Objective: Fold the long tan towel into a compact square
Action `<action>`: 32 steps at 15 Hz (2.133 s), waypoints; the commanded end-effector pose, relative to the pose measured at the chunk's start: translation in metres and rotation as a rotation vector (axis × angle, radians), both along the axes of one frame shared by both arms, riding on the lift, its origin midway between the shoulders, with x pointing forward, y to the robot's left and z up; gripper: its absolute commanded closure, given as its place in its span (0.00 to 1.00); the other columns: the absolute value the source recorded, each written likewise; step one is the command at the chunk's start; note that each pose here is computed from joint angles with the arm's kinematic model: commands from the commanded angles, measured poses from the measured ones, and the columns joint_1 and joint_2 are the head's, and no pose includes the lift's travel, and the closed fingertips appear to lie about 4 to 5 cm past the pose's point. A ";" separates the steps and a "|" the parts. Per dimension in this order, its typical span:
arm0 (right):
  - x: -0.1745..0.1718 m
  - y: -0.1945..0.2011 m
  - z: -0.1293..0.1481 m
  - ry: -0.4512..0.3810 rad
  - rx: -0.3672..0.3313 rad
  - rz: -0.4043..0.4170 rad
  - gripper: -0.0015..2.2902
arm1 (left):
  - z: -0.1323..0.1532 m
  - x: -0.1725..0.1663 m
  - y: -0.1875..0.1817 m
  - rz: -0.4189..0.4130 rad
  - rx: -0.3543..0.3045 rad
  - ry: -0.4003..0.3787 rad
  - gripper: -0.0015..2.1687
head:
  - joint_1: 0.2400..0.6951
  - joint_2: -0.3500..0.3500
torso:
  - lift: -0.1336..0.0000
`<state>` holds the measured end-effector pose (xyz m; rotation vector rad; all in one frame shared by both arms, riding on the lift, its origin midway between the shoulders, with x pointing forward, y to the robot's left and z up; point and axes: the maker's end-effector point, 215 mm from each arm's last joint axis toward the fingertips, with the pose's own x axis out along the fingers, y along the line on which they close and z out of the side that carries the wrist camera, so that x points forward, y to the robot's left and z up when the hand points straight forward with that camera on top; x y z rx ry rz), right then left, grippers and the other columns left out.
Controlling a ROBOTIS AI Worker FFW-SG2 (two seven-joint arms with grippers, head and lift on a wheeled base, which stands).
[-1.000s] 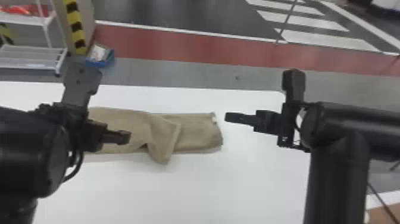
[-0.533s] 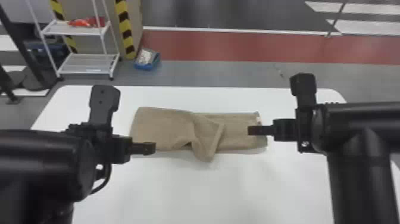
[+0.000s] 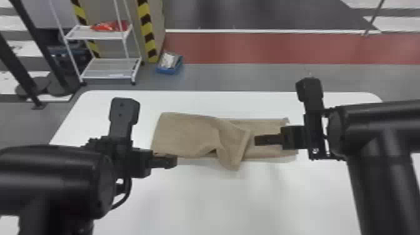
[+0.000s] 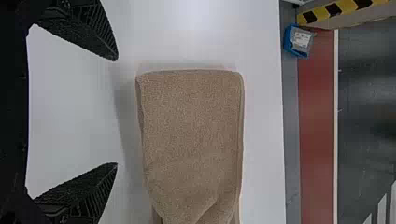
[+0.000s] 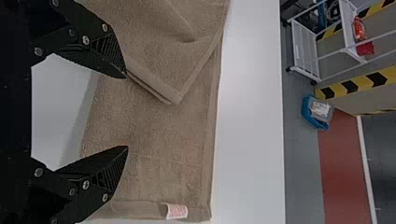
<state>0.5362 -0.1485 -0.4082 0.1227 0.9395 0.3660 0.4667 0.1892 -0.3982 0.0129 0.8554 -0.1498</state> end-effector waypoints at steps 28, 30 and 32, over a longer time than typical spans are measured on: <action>0.038 0.060 -0.024 0.080 0.038 0.089 0.25 | -0.004 -0.016 0.027 0.027 -0.001 0.006 0.04 | 1.00 0.68 | 0.07; 0.027 0.063 -0.027 0.112 0.047 0.095 0.25 | -0.005 -0.016 0.031 0.033 -0.002 0.007 0.04 | 1.00 0.69 | 0.07; 0.016 0.066 -0.024 0.131 0.043 0.105 0.25 | -0.004 -0.017 0.032 0.035 -0.007 0.008 0.04 | 1.00 0.70 | 0.07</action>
